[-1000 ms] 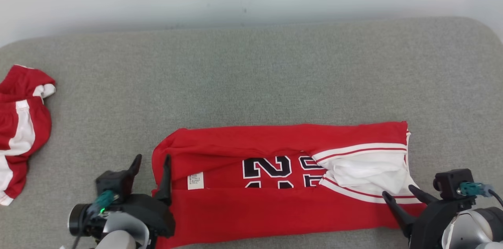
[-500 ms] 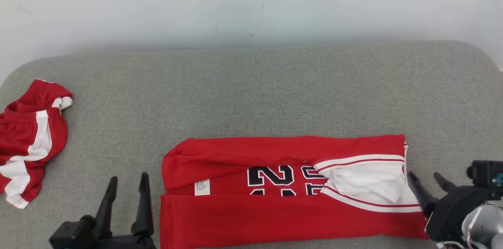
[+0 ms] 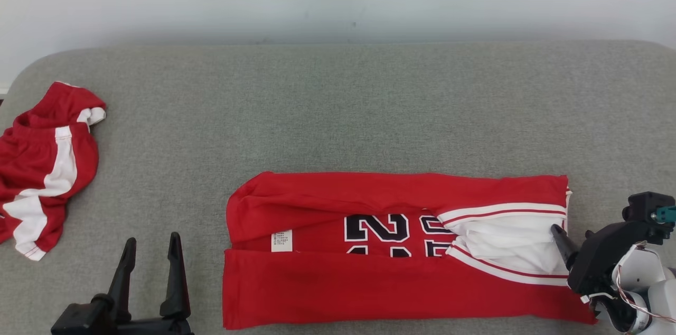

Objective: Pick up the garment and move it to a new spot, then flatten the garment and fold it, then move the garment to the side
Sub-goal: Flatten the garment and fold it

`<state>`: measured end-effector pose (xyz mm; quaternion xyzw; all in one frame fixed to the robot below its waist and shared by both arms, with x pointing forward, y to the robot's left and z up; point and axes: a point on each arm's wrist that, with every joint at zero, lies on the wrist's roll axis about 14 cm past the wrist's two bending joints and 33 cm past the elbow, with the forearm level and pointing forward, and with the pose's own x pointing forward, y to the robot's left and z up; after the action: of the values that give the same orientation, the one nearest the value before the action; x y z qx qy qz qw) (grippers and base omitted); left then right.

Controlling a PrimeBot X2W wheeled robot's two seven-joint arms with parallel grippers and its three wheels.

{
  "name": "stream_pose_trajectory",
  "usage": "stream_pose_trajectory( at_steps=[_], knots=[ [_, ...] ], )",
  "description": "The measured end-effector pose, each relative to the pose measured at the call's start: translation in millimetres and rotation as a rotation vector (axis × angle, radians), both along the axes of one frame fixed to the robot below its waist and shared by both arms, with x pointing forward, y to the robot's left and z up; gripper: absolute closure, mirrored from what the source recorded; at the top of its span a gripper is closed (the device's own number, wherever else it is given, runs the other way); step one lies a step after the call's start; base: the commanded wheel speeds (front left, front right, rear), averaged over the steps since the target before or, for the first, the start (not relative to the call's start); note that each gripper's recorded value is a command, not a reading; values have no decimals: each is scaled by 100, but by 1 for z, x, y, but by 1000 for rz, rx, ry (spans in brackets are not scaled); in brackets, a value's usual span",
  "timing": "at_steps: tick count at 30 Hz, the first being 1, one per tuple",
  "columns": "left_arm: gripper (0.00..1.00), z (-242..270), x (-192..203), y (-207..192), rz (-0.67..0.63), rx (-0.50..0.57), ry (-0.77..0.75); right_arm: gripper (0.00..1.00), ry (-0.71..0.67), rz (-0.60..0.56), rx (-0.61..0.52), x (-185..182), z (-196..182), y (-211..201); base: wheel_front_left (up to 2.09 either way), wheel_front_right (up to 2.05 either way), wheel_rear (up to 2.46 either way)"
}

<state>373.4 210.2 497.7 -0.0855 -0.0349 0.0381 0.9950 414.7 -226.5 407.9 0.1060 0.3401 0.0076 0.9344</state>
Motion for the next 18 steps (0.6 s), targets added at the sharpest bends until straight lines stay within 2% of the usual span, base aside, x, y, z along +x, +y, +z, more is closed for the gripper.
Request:
stream_pose_trajectory(
  at_steps=[6,12,13,14,15,18],
  knots=[
    [0,-6,-1,6,25,6,22,0,104,37,-3,-3,-27,13,0,0,0],
    [0,-9,-3,10,37,11,31,0,142,51,8,-2,-36,21,0,0,0],
    [0,-9,-3,11,38,11,31,56,146,56,9,-2,-36,23,0,0,0],
    [0,-9,-4,11,39,11,31,88,143,59,9,-2,-36,24,0,0,0],
    [0,-8,-4,12,41,11,30,100,129,65,12,-1,-34,27,0,0,0],
    [0,-8,-4,11,40,11,28,100,95,65,0,1,-30,25,0,0,0]
  ],
)
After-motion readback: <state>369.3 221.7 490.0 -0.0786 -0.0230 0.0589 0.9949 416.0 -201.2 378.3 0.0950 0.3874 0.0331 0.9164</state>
